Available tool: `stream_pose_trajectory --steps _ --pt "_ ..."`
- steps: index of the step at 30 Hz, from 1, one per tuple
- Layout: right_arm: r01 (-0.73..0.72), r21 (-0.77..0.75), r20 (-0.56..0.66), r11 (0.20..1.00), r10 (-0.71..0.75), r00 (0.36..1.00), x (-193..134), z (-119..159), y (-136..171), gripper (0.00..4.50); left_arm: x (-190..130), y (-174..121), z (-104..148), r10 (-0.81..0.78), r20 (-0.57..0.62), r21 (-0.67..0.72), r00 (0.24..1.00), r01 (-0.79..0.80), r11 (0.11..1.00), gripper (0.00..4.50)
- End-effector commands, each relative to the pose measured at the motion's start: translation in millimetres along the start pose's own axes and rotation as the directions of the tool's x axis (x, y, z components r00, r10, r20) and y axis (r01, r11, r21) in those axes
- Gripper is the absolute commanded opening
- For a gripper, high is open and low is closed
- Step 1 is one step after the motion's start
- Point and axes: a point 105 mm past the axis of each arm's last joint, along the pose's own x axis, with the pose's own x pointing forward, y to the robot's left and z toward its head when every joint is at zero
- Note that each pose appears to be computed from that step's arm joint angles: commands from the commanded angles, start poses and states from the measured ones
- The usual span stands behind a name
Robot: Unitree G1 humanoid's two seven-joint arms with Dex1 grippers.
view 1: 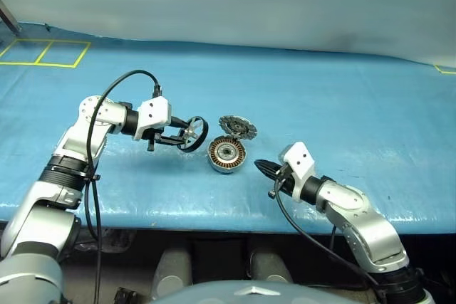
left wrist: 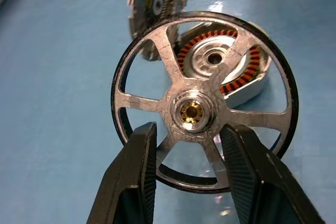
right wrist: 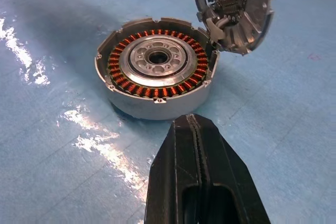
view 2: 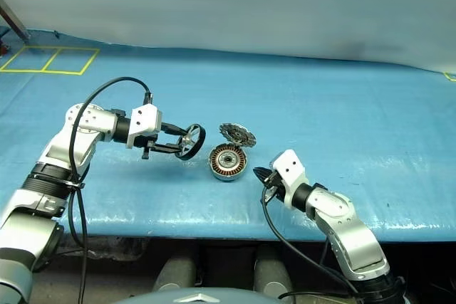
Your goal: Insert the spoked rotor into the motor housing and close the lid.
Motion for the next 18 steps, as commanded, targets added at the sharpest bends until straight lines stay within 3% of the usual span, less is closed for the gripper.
stream_pose_trajectory --steps 1,12,18 --pt "0.018 -0.009 0.052 1.0 -0.017 0.999 -4 8 -3 0.0 -4 2 17 -0.03 0.034 -0.007 0.999 0.03 1.0 1.55" --pt "0.02 0.023 0.091 1.0 -0.022 0.996 -7 1 4 0.0 30 14 25 -0.028 0.066 0.038 0.997 0.026 0.999 1.55" --pt "0.016 0.067 0.203 0.998 -0.029 0.979 -9 4 2 0.0 39 12 23 -0.075 0.051 0.059 0.996 0.072 0.996 1.55"
